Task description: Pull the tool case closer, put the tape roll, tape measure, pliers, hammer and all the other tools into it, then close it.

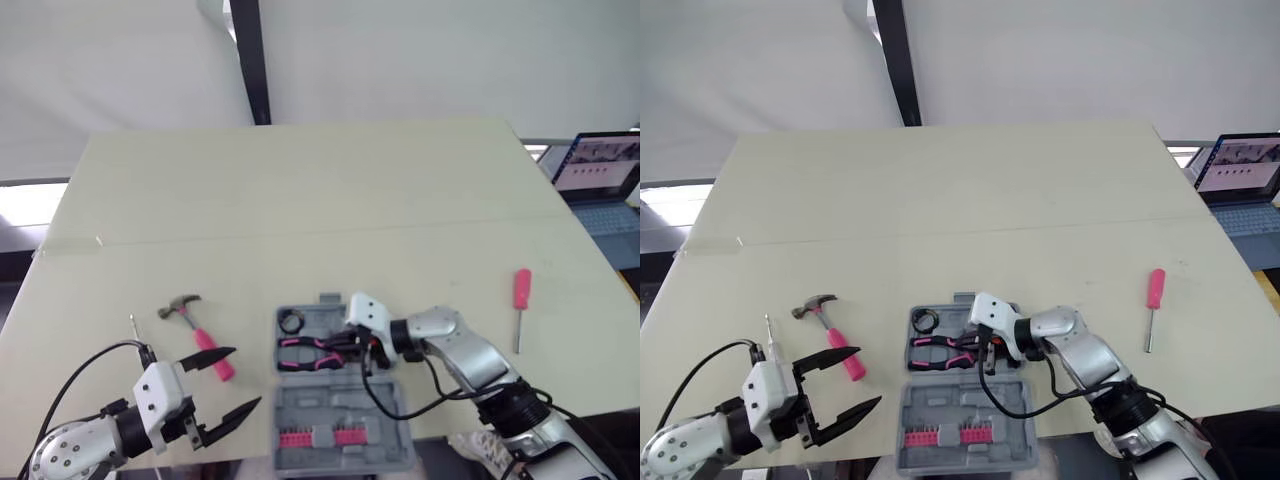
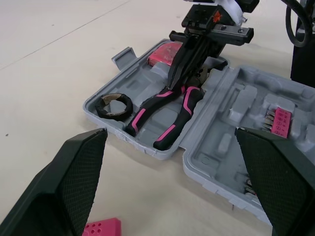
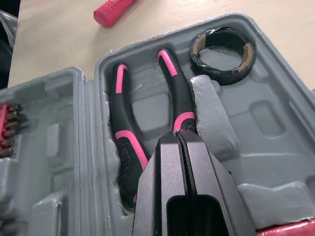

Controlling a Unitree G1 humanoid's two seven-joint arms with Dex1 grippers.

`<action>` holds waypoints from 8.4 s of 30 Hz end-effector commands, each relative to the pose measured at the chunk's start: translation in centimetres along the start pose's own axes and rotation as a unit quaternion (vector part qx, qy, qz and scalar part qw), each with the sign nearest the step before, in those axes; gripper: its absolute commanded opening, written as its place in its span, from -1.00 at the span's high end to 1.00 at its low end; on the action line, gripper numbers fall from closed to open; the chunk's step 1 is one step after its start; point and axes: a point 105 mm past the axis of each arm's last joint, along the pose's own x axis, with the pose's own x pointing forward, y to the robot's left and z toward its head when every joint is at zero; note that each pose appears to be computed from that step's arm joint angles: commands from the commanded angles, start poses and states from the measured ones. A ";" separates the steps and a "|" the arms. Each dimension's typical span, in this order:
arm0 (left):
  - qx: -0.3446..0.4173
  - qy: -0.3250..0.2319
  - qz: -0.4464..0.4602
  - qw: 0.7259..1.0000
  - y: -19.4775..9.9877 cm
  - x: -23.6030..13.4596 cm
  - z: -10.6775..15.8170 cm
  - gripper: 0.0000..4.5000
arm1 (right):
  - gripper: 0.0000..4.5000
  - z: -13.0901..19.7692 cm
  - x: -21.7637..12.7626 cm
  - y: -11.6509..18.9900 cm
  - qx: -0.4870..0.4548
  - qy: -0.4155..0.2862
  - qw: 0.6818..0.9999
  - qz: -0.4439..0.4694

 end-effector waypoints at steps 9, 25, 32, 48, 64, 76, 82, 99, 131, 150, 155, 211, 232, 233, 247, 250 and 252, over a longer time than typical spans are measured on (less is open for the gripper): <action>-0.025 0.022 0.035 0.999 0.4 -0.8 -0.9 -1.00 | 0.99 -0.5 -11.3 -0.3 0.013 0.010 0.994 -0.107; -0.024 0.083 0.110 0.990 -0.8 -5.6 -3.1 -1.00 | -0.97 -6.0 -18.4 4.5 0.100 0.064 0.979 -0.164; -0.017 0.099 0.092 0.991 -1.0 -5.6 -3.4 -1.00 | -0.97 -7.1 -19.4 4.5 0.117 0.082 0.975 -0.171; -0.016 0.095 -0.065 0.993 0.8 1.3 -1.1 0.98 | 0.99 -6.8 -17.1 2.8 0.091 0.109 0.981 -0.129; -0.008 0.120 -0.077 0.990 -0.2 4.7 -5.1 0.98 | 0.99 -7.1 -14.0 1.8 0.056 0.123 0.984 -0.112; -0.007 0.113 -0.084 0.990 -0.1 7.2 -3.8 0.98 | 0.99 -7.2 -12.1 2.3 0.065 0.119 0.986 -0.095; -0.004 0.113 -0.089 0.990 0.0 7.7 -2.7 0.98 | 0.99 -6.4 -10.9 2.9 0.064 0.105 0.989 -0.076; -0.019 0.142 -0.080 0.986 -0.5 6.4 -3.8 0.98 | 0.99 -5.9 -8.7 2.9 0.062 0.100 0.992 -0.051; -0.024 0.110 -0.061 0.992 -0.1 8.9 -4.7 0.98 | 0.99 -5.3 -7.7 0.9 0.036 0.100 0.991 -0.081; -0.014 0.102 -0.032 0.994 1.8 9.9 -4.6 0.98 | 0.99 -5.0 -7.4 -0.3 0.026 0.101 0.990 -0.097; -0.013 0.101 -0.025 0.994 2.2 10.0 -4.5 0.98 | 0.99 -4.9 -7.4 -0.4 0.024 0.100 0.990 -0.100; -0.013 0.089 0.023 0.996 4.6 10.4 -3.6 0.98 | 0.99 -4.3 -6.5 -2.4 0.011 0.086 0.985 -0.147; -0.019 0.095 0.023 0.995 4.3 9.0 -2.5 0.98 | 0.99 -5.9 -10.3 -2.9 0.023 0.110 0.977 -0.181; -0.015 0.094 0.024 0.995 4.3 8.7 -2.3 0.98 | 0.99 -5.8 -10.9 -2.9 0.024 0.107 0.977 -0.185; -0.027 -0.001 0.049 0.998 3.4 0.9 4.0 0.98 | 0.99 -1.3 -16.6 1.8 0.127 0.012 0.984 -0.123; -0.045 -0.002 0.065 0.997 2.5 -1.1 3.2 0.98 | 0.99 -1.8 -16.9 2.4 0.137 0.004 0.983 -0.120; -0.052 0.000 0.090 0.995 2.0 -2.8 2.3 0.98 | 0.99 -2.5 -17.3 2.7 0.138 0.004 0.982 -0.132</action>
